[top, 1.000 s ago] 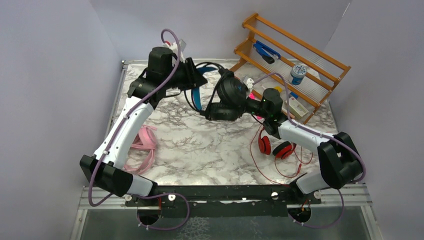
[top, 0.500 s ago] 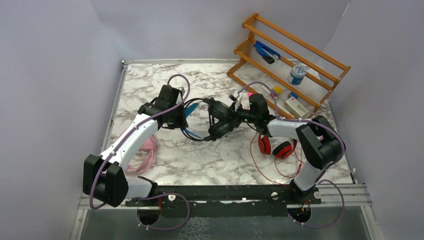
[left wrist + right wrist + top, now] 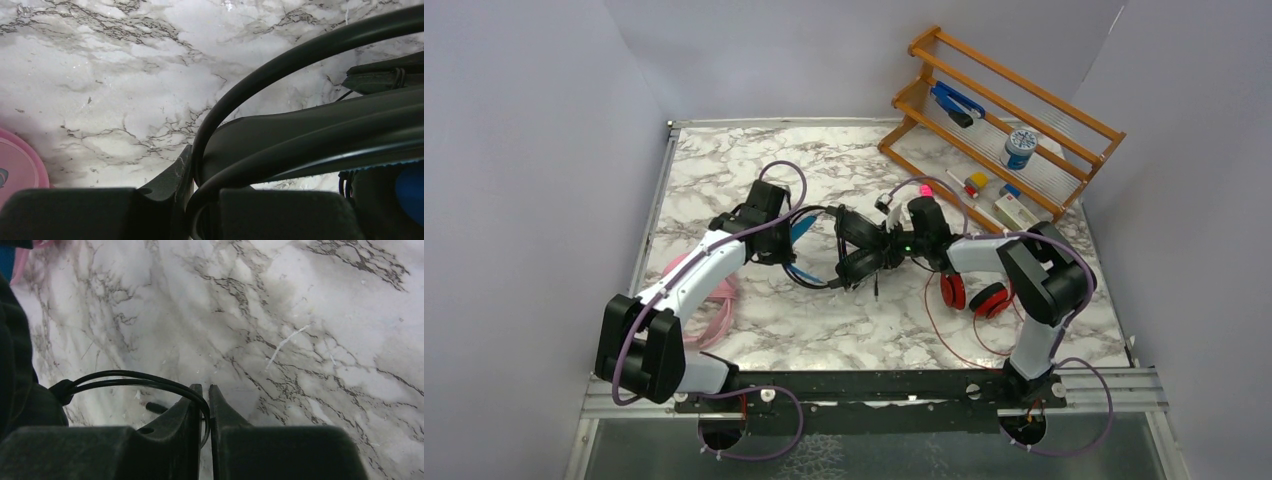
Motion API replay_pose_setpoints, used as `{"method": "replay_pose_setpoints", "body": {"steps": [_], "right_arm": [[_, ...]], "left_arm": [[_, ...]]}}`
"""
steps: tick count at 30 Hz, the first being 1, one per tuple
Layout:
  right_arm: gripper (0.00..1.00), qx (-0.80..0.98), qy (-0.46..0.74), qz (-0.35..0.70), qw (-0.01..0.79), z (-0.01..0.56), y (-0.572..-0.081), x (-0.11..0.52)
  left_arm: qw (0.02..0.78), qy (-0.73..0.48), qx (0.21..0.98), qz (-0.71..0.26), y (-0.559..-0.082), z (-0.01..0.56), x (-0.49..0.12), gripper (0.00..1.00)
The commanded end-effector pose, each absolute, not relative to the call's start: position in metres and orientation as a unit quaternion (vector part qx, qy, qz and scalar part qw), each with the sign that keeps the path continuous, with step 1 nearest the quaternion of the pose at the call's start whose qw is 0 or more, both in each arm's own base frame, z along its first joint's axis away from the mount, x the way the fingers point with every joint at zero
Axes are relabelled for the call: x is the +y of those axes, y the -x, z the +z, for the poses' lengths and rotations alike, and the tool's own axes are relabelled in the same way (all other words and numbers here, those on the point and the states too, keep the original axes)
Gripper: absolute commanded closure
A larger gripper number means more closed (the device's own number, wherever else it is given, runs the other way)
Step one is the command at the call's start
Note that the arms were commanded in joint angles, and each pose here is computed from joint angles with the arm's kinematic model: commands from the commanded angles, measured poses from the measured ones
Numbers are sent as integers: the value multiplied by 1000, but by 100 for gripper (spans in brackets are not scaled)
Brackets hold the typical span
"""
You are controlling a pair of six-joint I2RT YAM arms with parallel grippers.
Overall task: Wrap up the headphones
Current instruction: Wrap the headphones cable around the headphones.
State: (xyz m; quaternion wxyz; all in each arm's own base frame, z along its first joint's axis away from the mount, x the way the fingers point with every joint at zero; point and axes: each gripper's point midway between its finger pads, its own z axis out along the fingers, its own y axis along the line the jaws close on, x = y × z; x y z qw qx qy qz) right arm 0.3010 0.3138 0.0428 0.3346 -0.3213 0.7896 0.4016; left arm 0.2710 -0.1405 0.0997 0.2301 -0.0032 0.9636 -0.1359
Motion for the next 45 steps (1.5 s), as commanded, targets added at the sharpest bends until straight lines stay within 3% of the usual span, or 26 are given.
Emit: {"method": "replay_pose_setpoints", "body": {"steps": [1,3,7,11,22,27,31,33,37,45], "right_arm": [[84,826,273,389,303,43,-311,326],[83,850,251,380,265,34,-306,323],[69,873,236,364,222,27,-298,316],[61,907,222,310,178,14,-291,297],[28,925,192,267,189,36,-283,260],[23,932,148,260,203,58,-290,230],[23,926,92,316,184,75,-289,226],[13,918,65,353,171,84,-291,231],[9,914,0,381,140,98,-302,238],[8,894,-230,380,-61,95,-295,261]], "left_arm": [[238,-1,961,-140,-275,93,-147,100],[240,6,960,-145,-276,94,-148,100],[241,17,956,-165,-276,96,-153,100],[239,41,951,-194,-276,105,-158,100],[260,97,937,-210,-288,150,-149,100],[267,97,933,-219,-292,162,-150,100],[273,92,928,-236,-294,173,-155,100],[279,89,924,-245,-295,180,-157,100],[293,85,916,-260,-297,196,-160,100],[312,75,905,-280,-304,219,-165,100]]}}
